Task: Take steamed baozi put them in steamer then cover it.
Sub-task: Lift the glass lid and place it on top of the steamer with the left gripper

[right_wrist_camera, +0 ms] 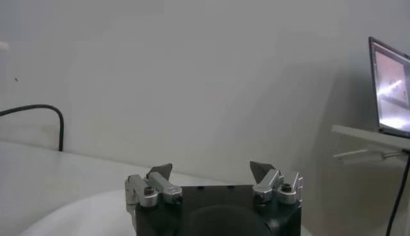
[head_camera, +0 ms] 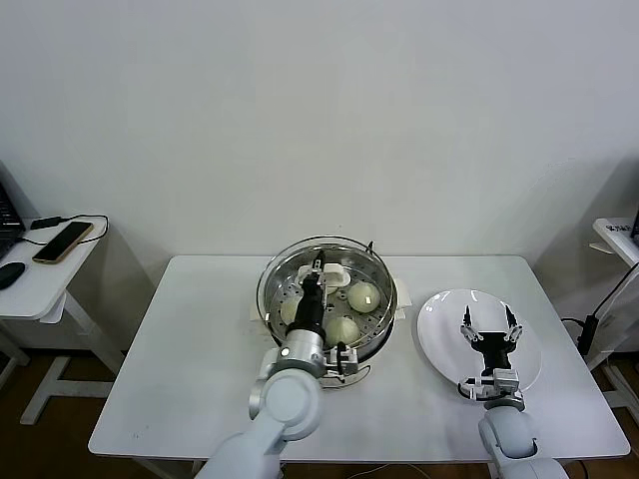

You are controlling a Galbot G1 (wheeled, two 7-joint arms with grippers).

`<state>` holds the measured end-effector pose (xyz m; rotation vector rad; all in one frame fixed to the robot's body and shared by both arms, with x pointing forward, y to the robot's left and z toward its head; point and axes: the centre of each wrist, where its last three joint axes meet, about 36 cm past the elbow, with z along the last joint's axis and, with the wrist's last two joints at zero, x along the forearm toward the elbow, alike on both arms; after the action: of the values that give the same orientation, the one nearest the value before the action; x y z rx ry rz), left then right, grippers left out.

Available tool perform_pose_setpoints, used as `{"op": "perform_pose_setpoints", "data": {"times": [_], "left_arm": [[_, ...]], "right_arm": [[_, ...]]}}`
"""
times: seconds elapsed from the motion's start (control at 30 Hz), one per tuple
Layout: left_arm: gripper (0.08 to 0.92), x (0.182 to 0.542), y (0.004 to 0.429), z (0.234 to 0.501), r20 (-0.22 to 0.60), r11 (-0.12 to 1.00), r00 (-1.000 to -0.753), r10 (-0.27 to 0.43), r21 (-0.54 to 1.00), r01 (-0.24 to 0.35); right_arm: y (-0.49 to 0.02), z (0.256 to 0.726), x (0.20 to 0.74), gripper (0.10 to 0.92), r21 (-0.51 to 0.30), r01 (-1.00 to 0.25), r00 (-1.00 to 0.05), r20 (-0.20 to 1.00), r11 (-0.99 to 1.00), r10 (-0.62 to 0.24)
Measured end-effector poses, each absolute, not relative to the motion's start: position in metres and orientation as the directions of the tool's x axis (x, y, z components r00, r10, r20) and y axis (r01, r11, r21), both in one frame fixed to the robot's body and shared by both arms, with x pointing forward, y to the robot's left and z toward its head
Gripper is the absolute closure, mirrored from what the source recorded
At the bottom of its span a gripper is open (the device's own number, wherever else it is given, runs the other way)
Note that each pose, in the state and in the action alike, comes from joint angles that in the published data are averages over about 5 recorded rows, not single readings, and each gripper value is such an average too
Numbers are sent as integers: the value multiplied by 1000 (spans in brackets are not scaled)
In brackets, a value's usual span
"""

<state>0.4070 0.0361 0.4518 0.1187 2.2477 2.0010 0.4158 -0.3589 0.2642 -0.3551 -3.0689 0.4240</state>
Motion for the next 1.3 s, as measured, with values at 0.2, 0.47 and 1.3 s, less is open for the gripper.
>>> {"op": "perform_pose_setpoints", "data": {"times": [0.2, 0.47, 1.3], "left_arm": [[807, 412, 21, 450, -46, 123, -990, 134, 992, -29], [807, 417, 11, 441, -27, 109, -993, 116, 994, -15], [807, 428, 7, 430, 25, 48, -995, 100, 998, 30]], "right_arm": [[-358, 263, 415, 200, -269, 221, -974, -6, 937, 228], [-359, 263, 415, 200, -271, 222, -974, -8, 937, 228], [-359, 263, 422, 200, -272, 222, -974, -14, 936, 226]]}}
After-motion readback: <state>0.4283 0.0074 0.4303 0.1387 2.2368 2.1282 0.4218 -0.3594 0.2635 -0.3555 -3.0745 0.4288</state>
